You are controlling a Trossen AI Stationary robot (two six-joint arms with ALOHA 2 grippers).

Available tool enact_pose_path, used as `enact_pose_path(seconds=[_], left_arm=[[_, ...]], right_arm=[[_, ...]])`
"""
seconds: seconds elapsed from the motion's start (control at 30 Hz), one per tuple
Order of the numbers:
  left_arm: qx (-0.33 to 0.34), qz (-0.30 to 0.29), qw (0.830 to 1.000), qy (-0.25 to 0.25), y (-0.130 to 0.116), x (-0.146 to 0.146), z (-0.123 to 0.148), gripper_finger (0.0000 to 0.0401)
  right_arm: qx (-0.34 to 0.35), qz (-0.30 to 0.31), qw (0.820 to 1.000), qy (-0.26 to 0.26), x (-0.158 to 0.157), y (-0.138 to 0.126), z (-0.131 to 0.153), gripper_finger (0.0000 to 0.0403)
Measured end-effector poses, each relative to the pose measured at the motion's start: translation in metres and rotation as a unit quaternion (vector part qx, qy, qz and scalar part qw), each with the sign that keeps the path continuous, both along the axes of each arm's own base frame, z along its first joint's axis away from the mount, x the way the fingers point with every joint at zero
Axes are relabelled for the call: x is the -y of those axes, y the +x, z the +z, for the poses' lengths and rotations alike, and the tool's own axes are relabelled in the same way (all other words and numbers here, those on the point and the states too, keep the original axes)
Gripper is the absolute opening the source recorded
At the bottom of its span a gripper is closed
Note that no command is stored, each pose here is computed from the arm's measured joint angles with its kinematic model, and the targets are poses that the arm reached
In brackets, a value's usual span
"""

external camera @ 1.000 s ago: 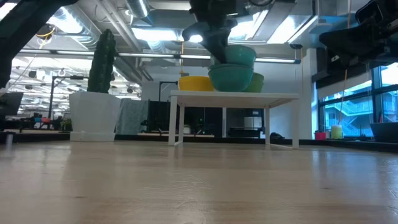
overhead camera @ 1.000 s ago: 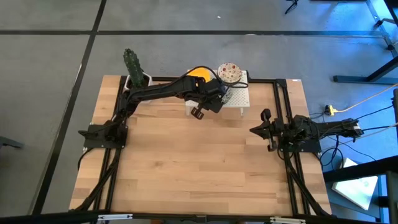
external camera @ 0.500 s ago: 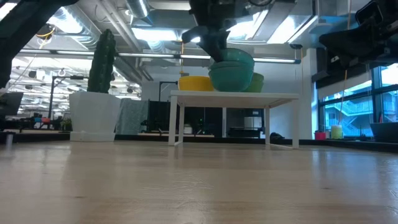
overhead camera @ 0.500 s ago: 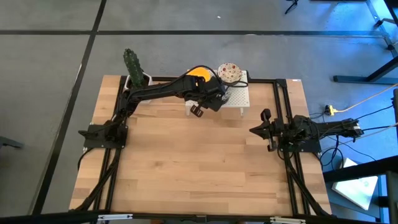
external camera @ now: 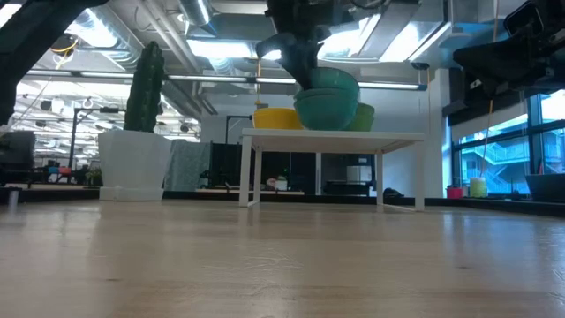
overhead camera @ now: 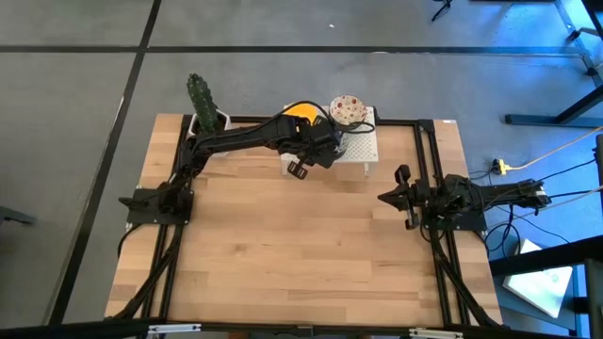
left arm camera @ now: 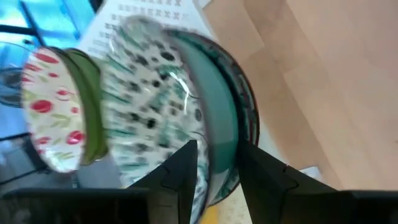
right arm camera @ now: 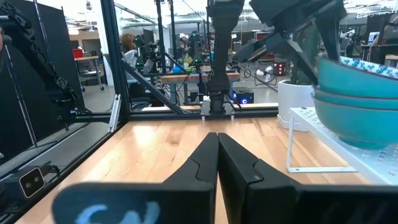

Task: Pick & Place Mini bowls
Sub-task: Stack the blue bowl on top of the blue bowl on the shelf

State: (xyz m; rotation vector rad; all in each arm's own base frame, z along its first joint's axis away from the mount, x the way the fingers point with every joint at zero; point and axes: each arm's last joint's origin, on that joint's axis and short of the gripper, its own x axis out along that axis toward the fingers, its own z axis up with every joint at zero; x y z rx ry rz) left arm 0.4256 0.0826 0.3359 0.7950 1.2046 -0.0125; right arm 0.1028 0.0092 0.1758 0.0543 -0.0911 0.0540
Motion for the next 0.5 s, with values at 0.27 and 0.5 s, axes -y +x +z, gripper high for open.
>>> enact_pose_path(seconds=[0.27,0.5], left_arm=[[0.012,-0.016,0.999,0.033,-0.001,0.005,0.016,0.0118],[0.045,-0.011,0.998,0.041,-0.002,0.005,0.034,0.0118]], right_arm=[[0.000,0.000,1.000,-0.001,0.000,0.000,0.000,0.0012],[-0.009,0.000,1.000,0.004,0.000,0.000,-0.002,0.0012]])
